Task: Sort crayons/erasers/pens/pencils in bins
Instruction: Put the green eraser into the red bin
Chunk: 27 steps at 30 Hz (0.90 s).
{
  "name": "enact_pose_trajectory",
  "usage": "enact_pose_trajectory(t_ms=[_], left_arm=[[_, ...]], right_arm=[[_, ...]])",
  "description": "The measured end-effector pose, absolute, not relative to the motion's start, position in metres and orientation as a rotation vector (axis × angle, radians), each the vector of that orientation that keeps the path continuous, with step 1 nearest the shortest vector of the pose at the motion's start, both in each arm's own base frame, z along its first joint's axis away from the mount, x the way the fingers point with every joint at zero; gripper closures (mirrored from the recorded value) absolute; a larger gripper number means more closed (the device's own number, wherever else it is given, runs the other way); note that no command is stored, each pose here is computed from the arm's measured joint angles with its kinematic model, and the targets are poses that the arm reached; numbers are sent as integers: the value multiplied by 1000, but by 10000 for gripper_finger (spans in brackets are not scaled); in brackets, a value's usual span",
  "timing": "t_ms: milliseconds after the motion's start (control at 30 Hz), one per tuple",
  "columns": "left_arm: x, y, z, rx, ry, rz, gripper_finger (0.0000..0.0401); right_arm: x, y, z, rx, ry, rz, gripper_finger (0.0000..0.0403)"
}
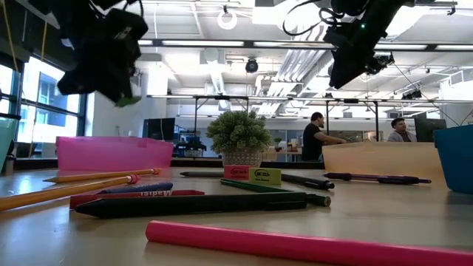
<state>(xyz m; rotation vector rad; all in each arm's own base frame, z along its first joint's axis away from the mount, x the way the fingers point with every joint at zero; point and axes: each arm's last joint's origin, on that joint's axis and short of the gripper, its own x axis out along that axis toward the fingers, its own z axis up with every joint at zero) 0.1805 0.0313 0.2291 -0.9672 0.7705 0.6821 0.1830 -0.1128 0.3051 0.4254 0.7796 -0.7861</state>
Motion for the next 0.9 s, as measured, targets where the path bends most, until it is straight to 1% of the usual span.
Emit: enact_pose_trajectory(t_ms=[167, 367, 467, 633, 900], left_arm=[[168, 47, 241, -897, 647, 775, 311], [156, 76, 241, -845, 611, 910, 311], [152, 91, 236, -831, 639, 970, 311], [147, 112, 226, -835, 704, 1037, 311], [146, 132, 209, -874, 801, 1086, 311]], right_arm=[[192, -102, 307, 409, 753, -705, 297], [206, -84, 312, 380, 698, -613, 297], [210, -76, 313, 377, 683, -575, 297], [214, -64, 311, 437, 688, -556, 297], [217, -46, 299, 528, 795, -554, 297]])
